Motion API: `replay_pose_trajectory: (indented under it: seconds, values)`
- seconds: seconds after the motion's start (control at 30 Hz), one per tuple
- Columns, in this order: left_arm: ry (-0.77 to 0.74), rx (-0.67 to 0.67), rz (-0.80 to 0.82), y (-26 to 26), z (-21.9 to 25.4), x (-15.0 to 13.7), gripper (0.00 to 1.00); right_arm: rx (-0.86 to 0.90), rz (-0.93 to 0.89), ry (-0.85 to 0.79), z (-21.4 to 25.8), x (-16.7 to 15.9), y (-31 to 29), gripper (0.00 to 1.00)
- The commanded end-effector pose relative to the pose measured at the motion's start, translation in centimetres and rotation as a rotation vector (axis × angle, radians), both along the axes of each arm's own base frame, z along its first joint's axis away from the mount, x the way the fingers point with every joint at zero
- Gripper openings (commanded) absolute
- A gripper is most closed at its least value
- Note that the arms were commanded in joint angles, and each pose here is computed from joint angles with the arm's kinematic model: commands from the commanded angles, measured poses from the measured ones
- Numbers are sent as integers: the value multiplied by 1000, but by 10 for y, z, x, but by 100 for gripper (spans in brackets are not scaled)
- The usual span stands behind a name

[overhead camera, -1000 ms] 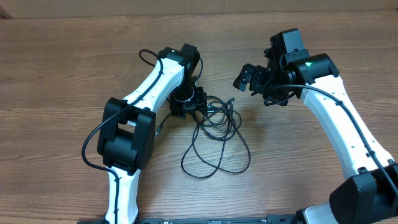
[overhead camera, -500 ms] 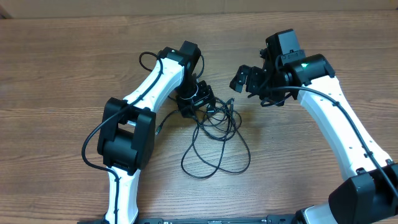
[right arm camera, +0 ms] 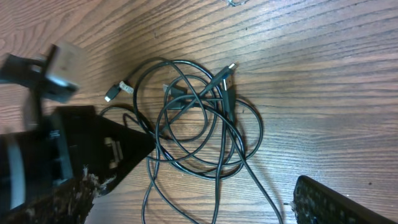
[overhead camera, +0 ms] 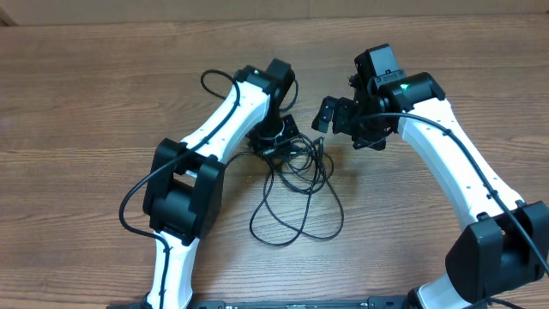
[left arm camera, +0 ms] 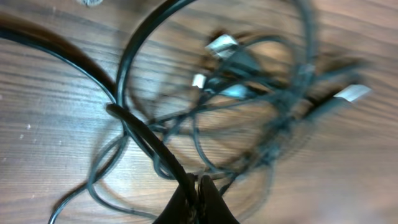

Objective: Untangle cables

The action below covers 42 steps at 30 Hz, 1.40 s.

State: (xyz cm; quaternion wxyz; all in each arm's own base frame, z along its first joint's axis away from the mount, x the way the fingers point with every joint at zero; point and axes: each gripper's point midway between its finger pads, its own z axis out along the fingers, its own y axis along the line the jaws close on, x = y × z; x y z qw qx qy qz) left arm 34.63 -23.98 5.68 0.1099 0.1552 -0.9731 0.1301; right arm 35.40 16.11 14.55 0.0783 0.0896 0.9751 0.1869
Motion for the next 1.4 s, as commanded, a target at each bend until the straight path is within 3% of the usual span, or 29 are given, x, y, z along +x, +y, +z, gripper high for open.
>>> replay_pose_trajectory:
  seconds: [0.0,0.03,0.17,0.3,0.47,0.53,0.57,0.63,0.7,0.77,0.9,1.03,1.17,1.2,1.23,1.37]
  values:
    - [-214,-135,-117,-19,80,27,4,-1,24,-7,1,-2,2,100]
    - [-303,-177,-155,-25,118,32,4,5,26,-5,1,-2,3,100]
    - [-501,-272,-210,-36,197,33,4,11,27,-15,2,0,4,100]
    - [-740,-387,-240,-36,291,17,4,73,46,-31,7,4,15,100]
    - [-789,-478,-231,-37,326,1,4,191,85,-71,20,11,36,100]
    - [-763,-582,-275,-49,337,-12,4,193,87,-92,21,16,37,98]
    - [-750,-626,-293,-53,341,-18,4,189,85,-99,20,18,37,86]
    - [-731,-678,-313,-58,346,-25,4,180,77,-103,18,21,36,41]
    - [-715,-708,-325,-61,348,-29,4,178,77,-95,14,22,36,15]
    - [-704,-707,-320,-60,347,-30,4,175,76,-84,9,22,36,4]
    - [-685,-683,-281,-47,343,-24,4,168,74,-70,5,21,36,4]
    - [-687,-506,-151,-4,321,2,4,90,36,-50,-3,19,22,4]
    - [-636,-124,100,83,280,24,4,-53,-94,-8,-15,17,-10,4]
    - [-617,58,195,123,267,26,4,-68,-103,-6,-16,17,-15,4]
    - [-607,157,240,144,262,25,4,-72,-109,-3,-16,17,-18,4]
    - [-565,466,294,203,250,12,4,-77,-117,2,-17,17,-21,4]
